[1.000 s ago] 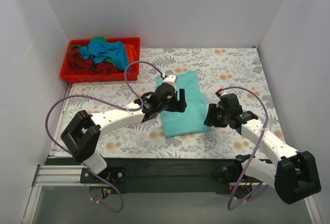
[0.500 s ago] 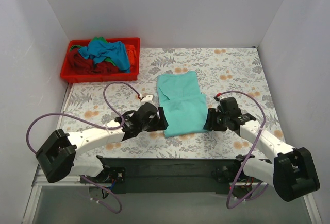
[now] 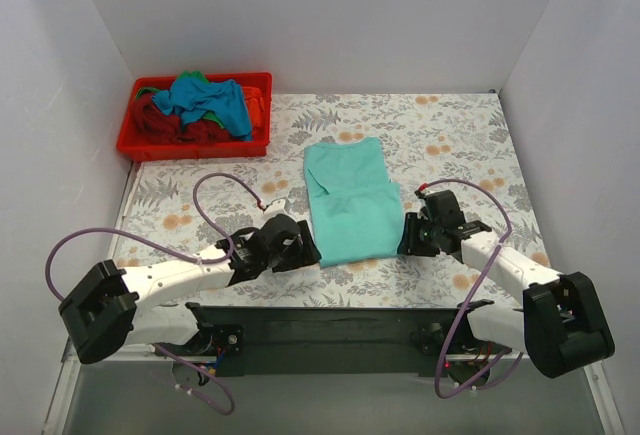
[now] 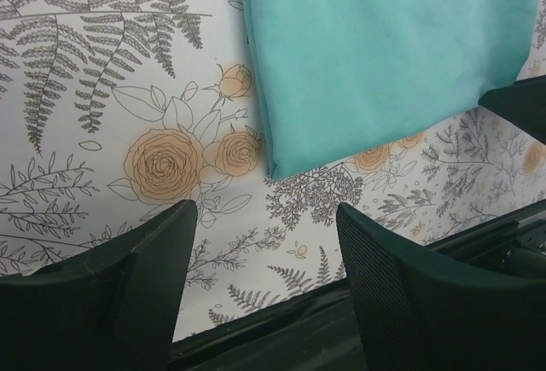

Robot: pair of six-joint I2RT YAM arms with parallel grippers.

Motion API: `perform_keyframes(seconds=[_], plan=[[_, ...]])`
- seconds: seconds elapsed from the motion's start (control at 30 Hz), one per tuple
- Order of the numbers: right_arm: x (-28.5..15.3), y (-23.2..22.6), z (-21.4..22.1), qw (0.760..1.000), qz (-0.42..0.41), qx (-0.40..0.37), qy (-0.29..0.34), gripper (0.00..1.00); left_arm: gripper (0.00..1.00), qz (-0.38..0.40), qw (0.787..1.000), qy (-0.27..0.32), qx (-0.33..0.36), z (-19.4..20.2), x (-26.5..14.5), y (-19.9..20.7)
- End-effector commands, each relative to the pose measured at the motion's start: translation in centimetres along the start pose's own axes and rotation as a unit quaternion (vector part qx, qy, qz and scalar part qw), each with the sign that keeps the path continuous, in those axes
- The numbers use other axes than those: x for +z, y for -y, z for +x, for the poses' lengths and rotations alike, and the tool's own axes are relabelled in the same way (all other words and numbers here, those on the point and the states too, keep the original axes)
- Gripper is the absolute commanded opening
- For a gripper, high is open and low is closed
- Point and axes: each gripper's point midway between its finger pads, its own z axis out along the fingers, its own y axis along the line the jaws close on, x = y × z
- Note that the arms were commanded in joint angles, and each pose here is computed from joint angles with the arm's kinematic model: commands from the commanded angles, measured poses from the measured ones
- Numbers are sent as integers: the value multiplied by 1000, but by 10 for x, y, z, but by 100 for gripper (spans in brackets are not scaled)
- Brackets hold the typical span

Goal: Fold and stack the t-shirts
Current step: Fold the tshirt

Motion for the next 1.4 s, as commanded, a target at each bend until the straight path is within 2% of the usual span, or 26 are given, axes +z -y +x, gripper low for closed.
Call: perform_keyframes(seconds=[0.0, 0.2, 0.33, 0.67, 0.93, 1.3, 1.33, 1.37], plan=[[3, 1, -3, 1000, -5, -6, 12, 42, 65, 2, 1000, -5, -20, 6, -2, 2], [6, 2, 7, 1000, -10, -5, 1, 24, 64, 0, 999, -15, -28, 15, 5, 8], [5, 2, 11, 1000, -14, -5, -1, 17, 63, -13, 999, -20, -48, 23, 16, 6], [4, 0, 12, 1000, -20, -3, 0, 15, 54, -28, 999, -21, -38, 23, 34, 13], [4, -2, 12, 1000, -24, -3, 1, 13, 48, -54, 998, -27, -33, 33, 42, 1], [3, -5, 10, 999, -33, -4, 4, 11, 25, -85, 996, -29, -13, 39, 55, -12], [2, -6, 10, 999, -35, -4, 4, 11, 18, -90, 995, -31, -12, 41, 57, -15], [3, -6, 10, 999, -35, -4, 3, 11, 6, -92, 995, -31, -10, 42, 58, -16]])
